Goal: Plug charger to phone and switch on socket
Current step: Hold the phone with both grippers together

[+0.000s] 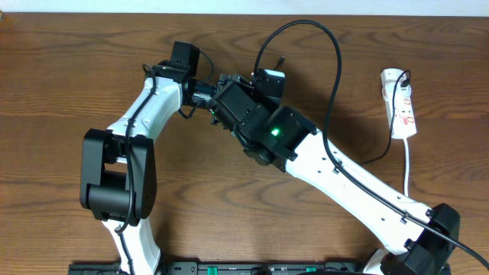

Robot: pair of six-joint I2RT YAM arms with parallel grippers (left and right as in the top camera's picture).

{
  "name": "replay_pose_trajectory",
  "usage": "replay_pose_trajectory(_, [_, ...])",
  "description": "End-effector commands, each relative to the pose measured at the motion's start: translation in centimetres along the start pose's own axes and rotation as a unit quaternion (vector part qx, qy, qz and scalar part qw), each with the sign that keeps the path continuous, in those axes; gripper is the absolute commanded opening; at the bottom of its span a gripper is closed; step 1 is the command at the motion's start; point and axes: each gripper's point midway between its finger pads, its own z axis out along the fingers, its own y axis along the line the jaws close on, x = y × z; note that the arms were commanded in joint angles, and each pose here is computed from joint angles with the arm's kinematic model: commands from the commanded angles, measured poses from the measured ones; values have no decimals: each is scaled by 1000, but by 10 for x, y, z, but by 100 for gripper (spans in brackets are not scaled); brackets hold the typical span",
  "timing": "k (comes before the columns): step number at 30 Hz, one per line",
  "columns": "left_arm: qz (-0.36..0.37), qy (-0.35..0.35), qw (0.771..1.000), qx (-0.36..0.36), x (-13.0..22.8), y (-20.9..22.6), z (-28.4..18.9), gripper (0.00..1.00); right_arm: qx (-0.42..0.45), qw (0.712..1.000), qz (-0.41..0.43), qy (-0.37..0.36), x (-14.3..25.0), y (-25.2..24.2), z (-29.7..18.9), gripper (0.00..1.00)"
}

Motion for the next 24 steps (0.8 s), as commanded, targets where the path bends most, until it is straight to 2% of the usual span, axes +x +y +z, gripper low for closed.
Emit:
replay_pose_trajectory(1, [12, 24, 999, 18, 18, -13, -3, 66, -1, 1000, 9, -7, -7, 1, -1, 21])
replay_pose_trajectory(16, [12, 24, 999, 18, 18, -13, -3, 66, -4, 1000, 11, -9, -8, 2, -1, 2])
replay_pose_trajectory(24, [12, 24, 999, 18, 18, -13, -3, 66, -5, 1000, 12, -10, -8, 3, -1, 1])
